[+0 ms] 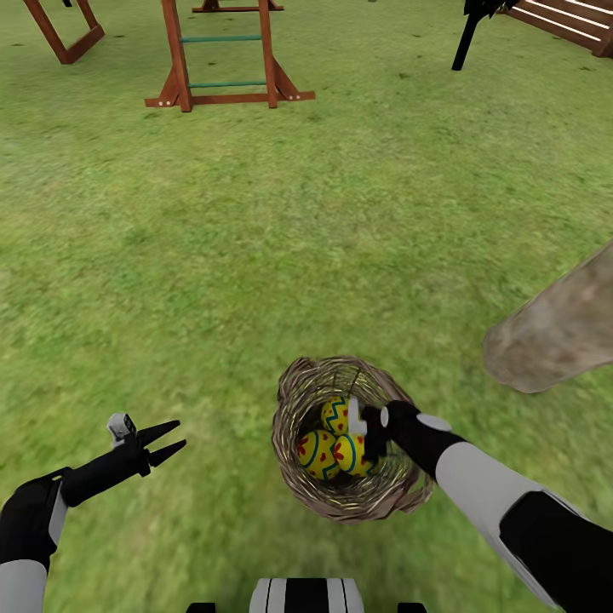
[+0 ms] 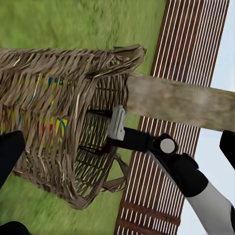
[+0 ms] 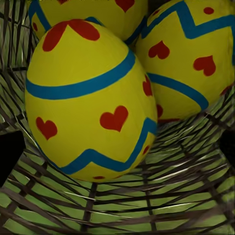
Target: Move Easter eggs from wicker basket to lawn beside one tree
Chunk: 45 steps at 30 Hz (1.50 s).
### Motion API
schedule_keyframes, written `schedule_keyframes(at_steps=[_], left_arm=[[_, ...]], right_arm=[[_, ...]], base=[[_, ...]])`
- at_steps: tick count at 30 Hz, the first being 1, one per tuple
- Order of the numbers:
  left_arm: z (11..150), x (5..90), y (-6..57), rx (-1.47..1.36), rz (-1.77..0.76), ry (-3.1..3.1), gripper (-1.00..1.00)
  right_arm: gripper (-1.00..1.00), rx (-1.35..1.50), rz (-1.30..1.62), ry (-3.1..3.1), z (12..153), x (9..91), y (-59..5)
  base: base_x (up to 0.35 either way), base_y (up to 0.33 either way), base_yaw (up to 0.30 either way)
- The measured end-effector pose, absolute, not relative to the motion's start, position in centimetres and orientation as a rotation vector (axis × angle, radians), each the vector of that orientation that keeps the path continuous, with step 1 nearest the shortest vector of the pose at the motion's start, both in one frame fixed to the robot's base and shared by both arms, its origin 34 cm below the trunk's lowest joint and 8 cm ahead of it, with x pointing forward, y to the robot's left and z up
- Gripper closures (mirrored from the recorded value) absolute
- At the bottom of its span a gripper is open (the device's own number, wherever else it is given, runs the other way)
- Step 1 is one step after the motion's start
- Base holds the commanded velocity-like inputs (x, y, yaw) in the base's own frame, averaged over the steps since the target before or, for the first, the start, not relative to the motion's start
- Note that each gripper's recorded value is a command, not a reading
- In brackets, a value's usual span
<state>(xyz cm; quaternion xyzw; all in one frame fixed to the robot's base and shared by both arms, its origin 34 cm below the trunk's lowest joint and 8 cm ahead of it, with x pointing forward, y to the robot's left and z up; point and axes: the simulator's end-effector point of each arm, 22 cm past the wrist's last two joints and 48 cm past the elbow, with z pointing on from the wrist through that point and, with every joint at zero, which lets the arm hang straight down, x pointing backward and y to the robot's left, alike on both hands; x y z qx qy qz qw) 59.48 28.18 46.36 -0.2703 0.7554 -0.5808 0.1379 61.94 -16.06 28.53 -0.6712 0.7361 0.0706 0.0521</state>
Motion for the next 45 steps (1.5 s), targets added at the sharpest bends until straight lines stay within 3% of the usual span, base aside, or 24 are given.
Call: schedule_keyframes(at_steps=[45], left_arm=[[45.3,58.9,27.6,-0.804,-1.692,2.199,-1.0]], right_arm=[[-1.0,-2.024,0.272,2.172,29.0,62.8,-12.1]], base=[[0.0,0.0,0.0]])
